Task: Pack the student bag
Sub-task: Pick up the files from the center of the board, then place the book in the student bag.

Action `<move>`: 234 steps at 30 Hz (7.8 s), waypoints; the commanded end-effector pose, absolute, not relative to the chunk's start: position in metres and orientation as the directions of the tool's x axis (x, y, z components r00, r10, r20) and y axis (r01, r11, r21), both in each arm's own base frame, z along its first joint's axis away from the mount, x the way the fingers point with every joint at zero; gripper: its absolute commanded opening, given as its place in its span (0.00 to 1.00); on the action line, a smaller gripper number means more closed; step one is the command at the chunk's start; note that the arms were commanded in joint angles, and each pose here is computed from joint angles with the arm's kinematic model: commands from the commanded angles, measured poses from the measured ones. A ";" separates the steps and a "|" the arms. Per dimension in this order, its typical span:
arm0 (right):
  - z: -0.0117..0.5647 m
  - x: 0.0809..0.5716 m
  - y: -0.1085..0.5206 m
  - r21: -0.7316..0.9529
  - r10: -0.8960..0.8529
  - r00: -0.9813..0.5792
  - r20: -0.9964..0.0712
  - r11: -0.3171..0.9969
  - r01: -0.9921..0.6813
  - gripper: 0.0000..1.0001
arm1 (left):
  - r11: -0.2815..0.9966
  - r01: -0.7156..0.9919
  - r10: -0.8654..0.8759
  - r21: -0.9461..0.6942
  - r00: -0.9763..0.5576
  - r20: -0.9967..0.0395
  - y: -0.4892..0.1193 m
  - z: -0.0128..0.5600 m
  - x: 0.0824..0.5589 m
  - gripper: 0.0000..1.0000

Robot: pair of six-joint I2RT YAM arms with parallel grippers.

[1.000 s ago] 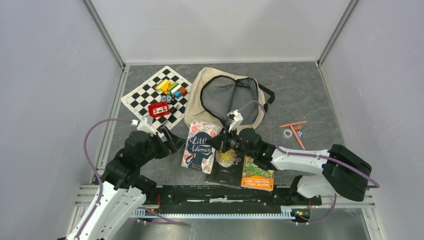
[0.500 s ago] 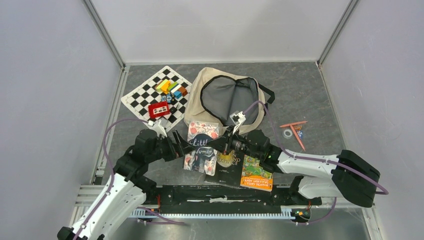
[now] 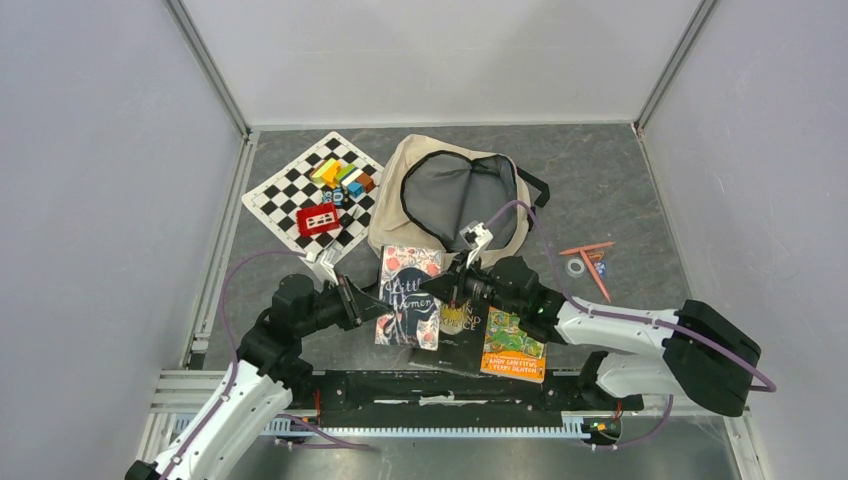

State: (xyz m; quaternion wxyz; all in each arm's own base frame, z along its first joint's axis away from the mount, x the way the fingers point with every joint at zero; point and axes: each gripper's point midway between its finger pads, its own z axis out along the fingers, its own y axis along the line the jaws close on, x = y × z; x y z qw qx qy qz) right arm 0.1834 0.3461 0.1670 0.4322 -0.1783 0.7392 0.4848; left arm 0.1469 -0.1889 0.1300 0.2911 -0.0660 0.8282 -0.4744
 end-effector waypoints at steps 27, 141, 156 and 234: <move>0.279 0.180 0.276 0.080 -0.206 -0.169 -0.964 0.380 -0.921 0.98 | 0.144 0.651 -0.006 -0.745 -0.753 -0.658 -0.223 0.311 0.089 0.02; 0.232 0.403 0.197 0.792 0.582 -0.563 -0.587 0.558 -0.249 0.00 | 0.296 0.675 -0.288 -0.676 -0.611 -0.737 -0.300 0.286 0.367 0.02; 0.207 0.430 0.234 0.878 0.635 -0.621 -0.460 0.428 -0.213 0.00 | 0.195 0.722 -0.268 -0.664 -0.612 -0.744 -0.306 0.298 0.356 0.02; 0.089 0.267 0.067 0.202 0.117 -0.762 -0.637 0.979 -0.018 0.98 | 0.878 0.230 -0.152 -0.420 -0.698 -0.700 -0.199 0.171 0.312 0.99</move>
